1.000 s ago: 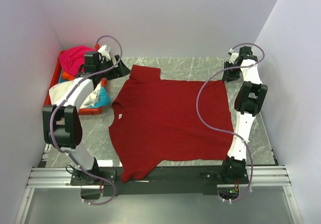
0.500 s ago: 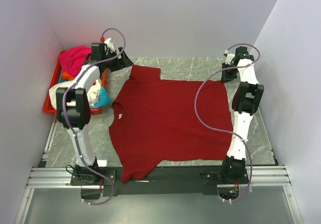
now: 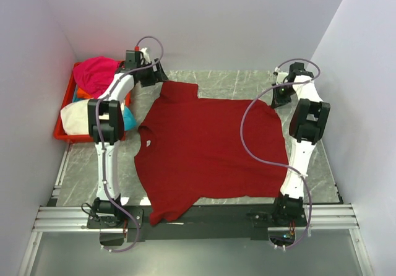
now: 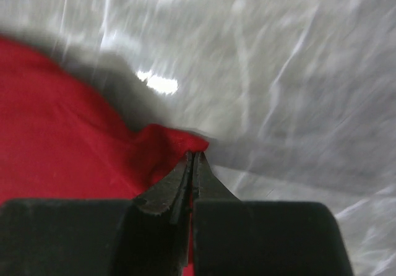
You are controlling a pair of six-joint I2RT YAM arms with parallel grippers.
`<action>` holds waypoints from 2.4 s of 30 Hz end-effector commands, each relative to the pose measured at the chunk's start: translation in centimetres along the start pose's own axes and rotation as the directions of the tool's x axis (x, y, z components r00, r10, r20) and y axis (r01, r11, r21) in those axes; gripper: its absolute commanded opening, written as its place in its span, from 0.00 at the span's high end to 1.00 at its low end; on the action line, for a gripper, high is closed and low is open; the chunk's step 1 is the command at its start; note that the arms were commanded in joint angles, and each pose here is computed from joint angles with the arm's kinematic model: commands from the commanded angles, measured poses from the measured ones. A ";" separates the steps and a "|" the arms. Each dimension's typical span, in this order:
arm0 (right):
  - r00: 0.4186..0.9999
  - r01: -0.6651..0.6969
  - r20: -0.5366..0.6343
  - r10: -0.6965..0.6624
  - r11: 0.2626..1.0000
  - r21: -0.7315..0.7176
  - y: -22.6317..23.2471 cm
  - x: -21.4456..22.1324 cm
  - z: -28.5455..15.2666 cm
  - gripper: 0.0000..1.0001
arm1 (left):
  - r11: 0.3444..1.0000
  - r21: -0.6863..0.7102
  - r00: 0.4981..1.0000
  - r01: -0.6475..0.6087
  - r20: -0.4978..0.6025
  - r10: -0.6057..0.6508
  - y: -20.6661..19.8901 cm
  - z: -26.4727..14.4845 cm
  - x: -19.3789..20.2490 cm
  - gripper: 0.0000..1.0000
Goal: Fold and stack the t-shirts
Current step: Flatten the tshirt out
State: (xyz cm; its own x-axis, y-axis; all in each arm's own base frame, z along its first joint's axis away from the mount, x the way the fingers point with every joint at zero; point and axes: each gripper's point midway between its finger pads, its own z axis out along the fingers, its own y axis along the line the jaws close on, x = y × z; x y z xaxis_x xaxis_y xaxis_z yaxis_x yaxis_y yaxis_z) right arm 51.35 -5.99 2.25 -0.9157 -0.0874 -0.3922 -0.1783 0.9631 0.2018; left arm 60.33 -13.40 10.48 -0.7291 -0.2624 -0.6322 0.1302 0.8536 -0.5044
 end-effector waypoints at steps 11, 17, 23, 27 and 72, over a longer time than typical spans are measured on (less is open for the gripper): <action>0.995 0.071 0.074 -0.062 0.989 -0.127 4.2 1.1 -5.2 1.00 | 0.975 -0.177 0.986 -0.133 0.079 0.149 1.3 5.0 -2.1 0.40; 0.996 0.077 0.060 -0.068 0.986 -0.150 5.0 2.6 -5.4 1.00 | 0.968 -0.205 0.981 -0.146 0.096 0.169 1.7 6.1 -1.9 0.46; 0.996 0.075 0.064 -0.065 0.983 -0.167 5.7 3.3 -6.0 1.00 | 0.962 -0.220 0.982 -0.159 0.064 0.177 2.3 7.1 -0.6 0.57; 0.996 0.073 0.069 -0.061 0.980 -0.188 6.2 3.5 -6.3 1.00 | 0.958 -0.224 0.982 -0.182 0.002 0.187 2.4 7.1 0.9 0.66; 0.997 0.070 0.060 -0.057 0.968 -0.243 7.6 5.9 -6.9 1.00 | 0.949 -0.304 0.996 0.089 0.016 -0.088 4.6 -1.4 2.0 0.55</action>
State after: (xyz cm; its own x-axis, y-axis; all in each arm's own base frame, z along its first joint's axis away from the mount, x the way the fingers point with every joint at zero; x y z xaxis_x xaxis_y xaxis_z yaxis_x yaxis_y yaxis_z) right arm 41.46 -0.68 5.74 -0.9064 -0.1238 -0.4038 -0.2980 0.8650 0.4036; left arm 58.03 -8.84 7.72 -0.7262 -0.3040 -0.6166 -0.1222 0.9397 -0.3193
